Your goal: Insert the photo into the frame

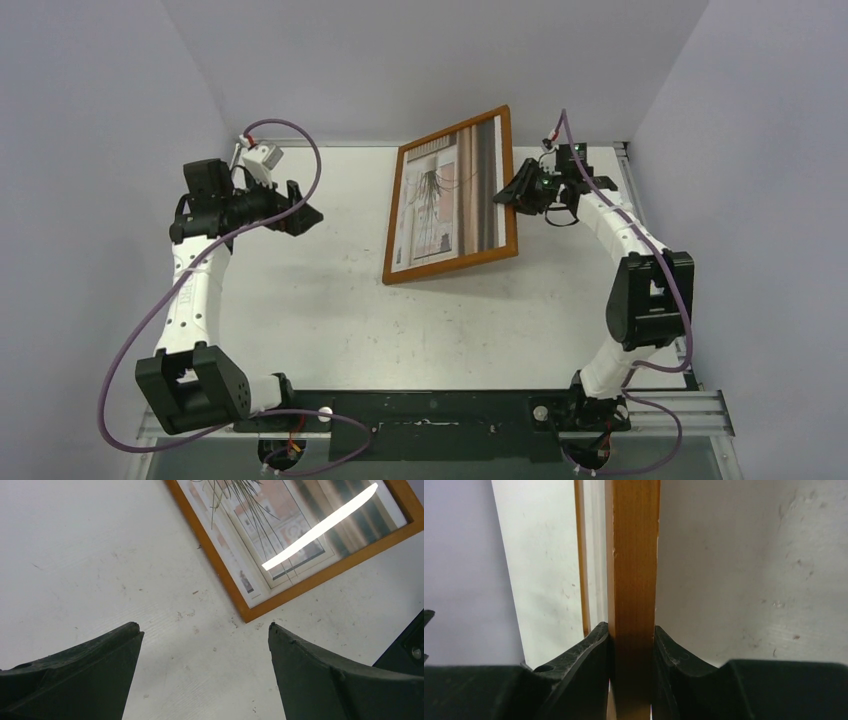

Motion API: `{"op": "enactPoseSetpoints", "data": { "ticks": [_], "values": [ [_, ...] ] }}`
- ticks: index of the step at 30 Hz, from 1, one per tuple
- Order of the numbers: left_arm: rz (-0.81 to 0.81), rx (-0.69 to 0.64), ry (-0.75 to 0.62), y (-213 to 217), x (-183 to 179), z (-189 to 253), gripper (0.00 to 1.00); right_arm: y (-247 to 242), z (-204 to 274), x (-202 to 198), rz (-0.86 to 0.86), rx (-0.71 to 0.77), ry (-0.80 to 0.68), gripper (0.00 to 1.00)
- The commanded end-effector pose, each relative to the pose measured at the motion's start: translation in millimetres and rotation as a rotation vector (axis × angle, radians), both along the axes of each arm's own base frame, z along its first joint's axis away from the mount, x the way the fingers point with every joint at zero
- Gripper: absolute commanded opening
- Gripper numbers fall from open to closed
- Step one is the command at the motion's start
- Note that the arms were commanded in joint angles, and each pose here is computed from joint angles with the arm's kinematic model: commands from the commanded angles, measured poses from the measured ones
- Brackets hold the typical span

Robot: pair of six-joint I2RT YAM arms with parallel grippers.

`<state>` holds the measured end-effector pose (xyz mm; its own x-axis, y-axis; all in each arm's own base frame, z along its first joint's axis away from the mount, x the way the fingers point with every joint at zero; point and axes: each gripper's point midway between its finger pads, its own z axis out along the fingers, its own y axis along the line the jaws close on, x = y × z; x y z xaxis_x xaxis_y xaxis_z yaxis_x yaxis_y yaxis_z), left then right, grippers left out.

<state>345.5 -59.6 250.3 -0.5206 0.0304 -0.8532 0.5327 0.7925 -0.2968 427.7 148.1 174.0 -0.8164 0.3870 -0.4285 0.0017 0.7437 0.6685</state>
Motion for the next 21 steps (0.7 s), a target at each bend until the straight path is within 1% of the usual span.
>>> {"op": "enactPoseSetpoints", "data": {
  "ticks": [1, 6, 7, 12, 16, 21],
  "values": [
    [-0.001, 0.020, -0.066, 1, 7, 8, 0.97, 6, 15, -28, 0.055, 0.004, -0.053, 0.06],
    [-0.014, 0.035, -0.021, 2, 2, -16, 0.97, 7, -11, -68, 0.066, 0.034, -0.025, 0.06],
    [-0.017, 0.043, -0.011, 3, 0, -23, 0.97, 9, -23, -81, 0.077, 0.048, 0.000, 0.06],
    [-0.048, 0.071, 0.061, 3, -12, -56, 0.98, 24, -54, -122, 0.133, 0.143, 0.035, 0.08],
    [-0.073, 0.083, 0.092, -2, -20, -72, 0.98, 32, -80, -144, 0.170, 0.117, 0.063, 0.18],
    [-0.092, 0.093, 0.113, -4, -25, -80, 0.98, 20, -97, -139, 0.145, 0.027, 0.056, 0.29]
  ]
}}
